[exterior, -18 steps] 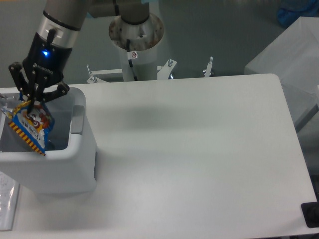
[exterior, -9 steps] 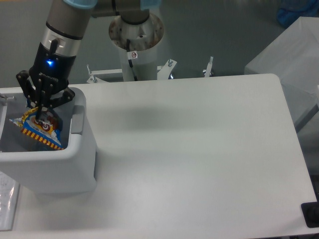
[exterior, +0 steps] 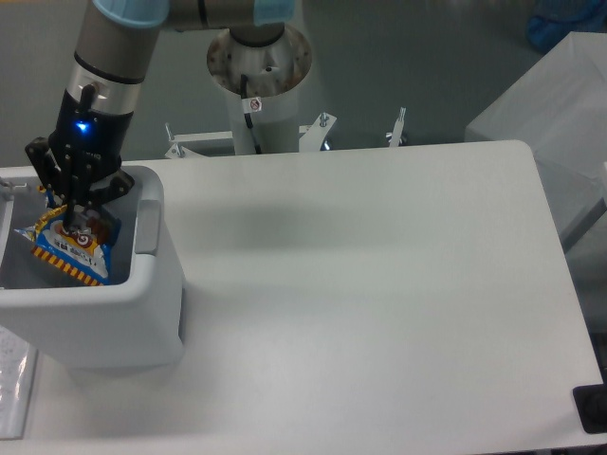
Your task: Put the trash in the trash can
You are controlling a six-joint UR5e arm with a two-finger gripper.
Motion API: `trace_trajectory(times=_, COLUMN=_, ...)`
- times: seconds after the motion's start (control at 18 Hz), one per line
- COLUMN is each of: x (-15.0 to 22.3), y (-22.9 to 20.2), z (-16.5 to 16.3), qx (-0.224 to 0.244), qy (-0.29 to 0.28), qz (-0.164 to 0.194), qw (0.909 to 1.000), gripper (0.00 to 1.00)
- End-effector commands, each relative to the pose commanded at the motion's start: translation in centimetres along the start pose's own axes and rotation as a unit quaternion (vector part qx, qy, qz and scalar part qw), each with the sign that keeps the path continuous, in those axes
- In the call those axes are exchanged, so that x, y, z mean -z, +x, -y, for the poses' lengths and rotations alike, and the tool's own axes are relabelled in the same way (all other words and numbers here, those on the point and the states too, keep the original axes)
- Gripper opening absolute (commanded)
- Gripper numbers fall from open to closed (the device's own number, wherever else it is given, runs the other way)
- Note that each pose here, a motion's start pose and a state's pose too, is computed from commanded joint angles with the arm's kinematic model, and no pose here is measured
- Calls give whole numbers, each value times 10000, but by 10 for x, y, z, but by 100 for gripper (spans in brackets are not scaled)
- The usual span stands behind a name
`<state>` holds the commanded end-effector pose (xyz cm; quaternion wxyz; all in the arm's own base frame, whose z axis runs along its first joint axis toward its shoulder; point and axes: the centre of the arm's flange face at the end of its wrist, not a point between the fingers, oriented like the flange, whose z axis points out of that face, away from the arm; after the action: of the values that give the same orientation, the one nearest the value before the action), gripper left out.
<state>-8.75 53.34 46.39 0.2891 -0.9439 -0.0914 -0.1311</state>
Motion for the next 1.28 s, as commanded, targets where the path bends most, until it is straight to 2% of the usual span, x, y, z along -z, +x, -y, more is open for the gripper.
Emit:
trace_trajectory(times=0.06, x=2, y=0, z=2, qx=-42, qy=51, qz=26, qw=10000, gripper=67)
trace_trajectory(times=0.11, x=4, y=-1, z=5, qx=-51, qy=71, qz=107, qw=9999, gripper=100)
trace_trajectory(times=0.67, x=45, y=-12, z=31, qx=-16, qy=471, qz=394, qw=9981, gripper=100)
trace_trajectory(times=0.83, x=94, y=-56, z=46, qx=209, qy=912, qz=801, qw=9924, gripper=100)
trace_trajectory(times=0.94, x=117, y=-105, z=42, qx=344, qy=1030, qz=1119, qw=9878, gripper=100)
trace_trajectory(times=1.17, x=148, y=-190, z=17, qx=126, qy=964, qz=1705, qw=9805, gripper=100)
trace_trajectory(times=1.28, x=158, y=-216, z=6, qx=-134, qy=706, qz=2154, qw=9739, gripper=100)
